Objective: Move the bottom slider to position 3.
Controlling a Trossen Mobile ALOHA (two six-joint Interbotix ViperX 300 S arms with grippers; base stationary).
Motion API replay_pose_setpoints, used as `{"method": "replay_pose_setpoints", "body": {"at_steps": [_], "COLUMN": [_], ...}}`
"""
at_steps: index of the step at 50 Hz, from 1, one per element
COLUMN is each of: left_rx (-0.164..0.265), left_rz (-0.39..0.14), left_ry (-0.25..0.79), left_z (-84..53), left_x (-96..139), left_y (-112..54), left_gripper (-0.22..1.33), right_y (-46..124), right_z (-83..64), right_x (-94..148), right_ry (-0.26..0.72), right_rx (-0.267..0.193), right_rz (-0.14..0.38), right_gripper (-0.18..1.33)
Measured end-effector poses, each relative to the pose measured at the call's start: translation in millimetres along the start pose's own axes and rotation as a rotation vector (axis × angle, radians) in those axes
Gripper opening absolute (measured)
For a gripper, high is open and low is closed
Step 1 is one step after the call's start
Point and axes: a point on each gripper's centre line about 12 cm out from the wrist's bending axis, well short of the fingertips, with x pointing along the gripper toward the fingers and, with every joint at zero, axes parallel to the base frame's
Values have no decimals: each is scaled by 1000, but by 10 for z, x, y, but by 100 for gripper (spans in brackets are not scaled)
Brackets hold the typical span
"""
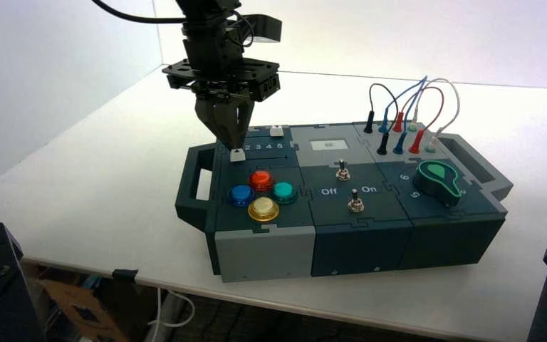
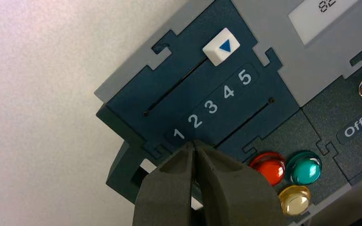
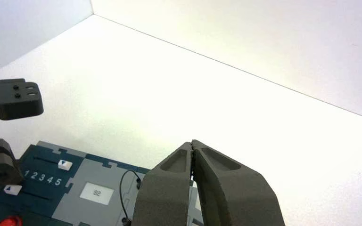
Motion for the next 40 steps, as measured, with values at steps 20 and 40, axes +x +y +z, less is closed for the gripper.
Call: {"method": "replay_pose_setpoints", "body": {"at_steps": [20, 40], "left_rx": [34, 27], "left_rz": [19, 40], "left_ry": [12, 42], "left_z": [14, -44], "left_x": [-12, -33], "left_y": [-5, 111], "left_gripper": [-16, -16], "right_y": [-1, 0], "right_z": [10, 4], "right_x": [-8, -6], "right_ry": [-5, -3], "right_rx": [-2, 0], "right_rz": [0, 0], "right_gripper": [-14, -14]}}
